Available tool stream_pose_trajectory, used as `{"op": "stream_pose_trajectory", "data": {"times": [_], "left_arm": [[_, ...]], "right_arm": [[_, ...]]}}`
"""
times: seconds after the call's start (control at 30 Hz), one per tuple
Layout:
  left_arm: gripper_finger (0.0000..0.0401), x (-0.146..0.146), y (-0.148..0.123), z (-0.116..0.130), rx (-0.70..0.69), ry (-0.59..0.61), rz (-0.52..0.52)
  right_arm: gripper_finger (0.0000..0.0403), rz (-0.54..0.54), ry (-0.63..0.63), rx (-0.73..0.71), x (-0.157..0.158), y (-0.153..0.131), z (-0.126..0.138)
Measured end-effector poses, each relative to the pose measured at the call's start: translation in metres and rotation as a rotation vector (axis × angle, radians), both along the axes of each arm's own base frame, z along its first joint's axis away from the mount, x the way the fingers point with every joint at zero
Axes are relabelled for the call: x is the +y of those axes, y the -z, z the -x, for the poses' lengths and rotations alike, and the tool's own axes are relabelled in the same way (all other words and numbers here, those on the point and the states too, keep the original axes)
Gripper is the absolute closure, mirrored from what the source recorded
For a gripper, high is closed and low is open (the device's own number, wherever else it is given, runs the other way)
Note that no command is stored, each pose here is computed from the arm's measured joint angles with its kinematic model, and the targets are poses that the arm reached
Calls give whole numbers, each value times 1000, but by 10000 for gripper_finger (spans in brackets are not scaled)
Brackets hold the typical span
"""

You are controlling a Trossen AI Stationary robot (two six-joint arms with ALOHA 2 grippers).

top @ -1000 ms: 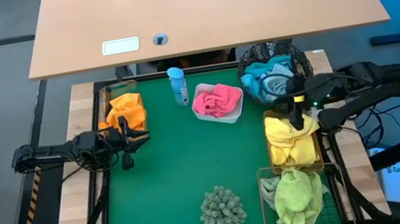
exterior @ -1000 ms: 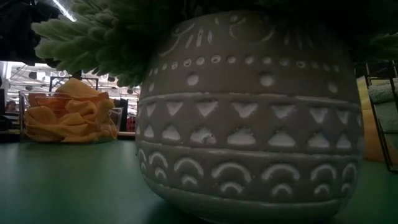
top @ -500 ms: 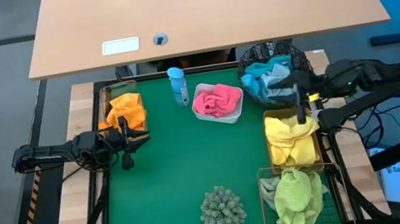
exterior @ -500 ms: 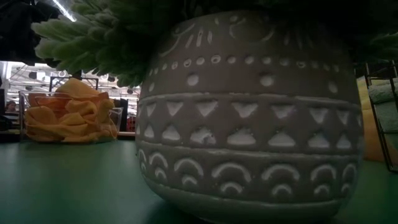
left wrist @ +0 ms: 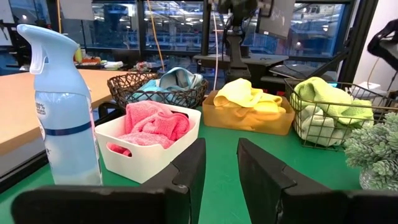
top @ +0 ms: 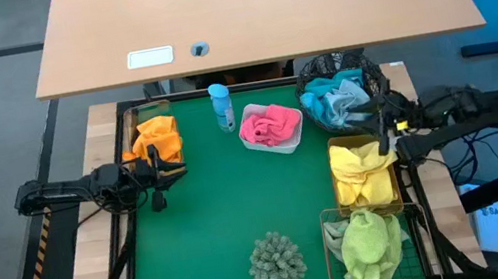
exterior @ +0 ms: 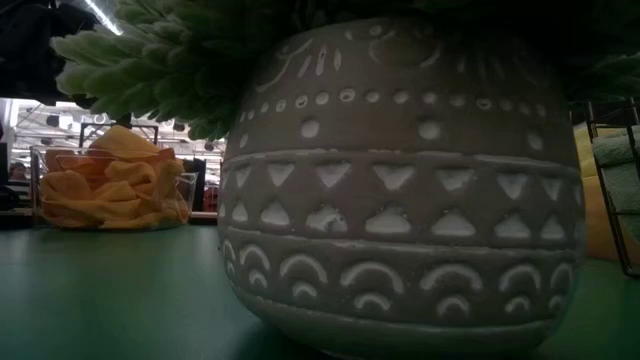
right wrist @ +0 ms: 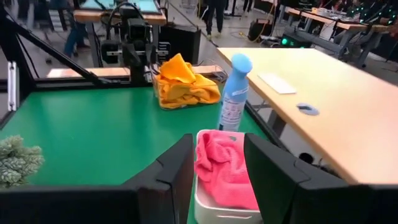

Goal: Sort microfiber towel by color & place in baskets
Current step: Return to Home Position

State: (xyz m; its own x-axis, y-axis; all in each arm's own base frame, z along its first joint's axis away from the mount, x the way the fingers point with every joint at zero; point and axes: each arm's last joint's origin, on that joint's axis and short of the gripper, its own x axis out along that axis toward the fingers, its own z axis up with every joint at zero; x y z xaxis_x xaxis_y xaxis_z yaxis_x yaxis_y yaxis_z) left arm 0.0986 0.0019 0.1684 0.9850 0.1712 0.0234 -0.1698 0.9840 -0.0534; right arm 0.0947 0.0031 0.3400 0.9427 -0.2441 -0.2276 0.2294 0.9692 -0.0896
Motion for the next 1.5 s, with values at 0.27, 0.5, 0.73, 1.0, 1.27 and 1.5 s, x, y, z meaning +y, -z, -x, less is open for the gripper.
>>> {"op": "stream_pose_trajectory", "data": {"times": [0.27, 0.5, 0.73, 1.0, 1.27, 1.5], "left_arm": [[312, 0, 0, 0, 0, 0, 0], [312, 0, 0, 0, 0, 0, 0], [312, 0, 0, 0, 0, 0, 0], [312, 0, 0, 0, 0, 0, 0], [312, 0, 0, 0, 0, -3, 0], [312, 0, 0, 0, 0, -3, 0]], "right_arm": [[260, -78, 8, -50, -1, 57, 7], [260, -140, 17, -113, -3, 85, 20], [260, -167, 15, -197, -4, 103, 31], [260, -158, 41, -175, -4, 122, 25], [260, -160, 52, -211, -3, 141, 13], [260, -176, 25, -272, -1, 161, 3]]}}
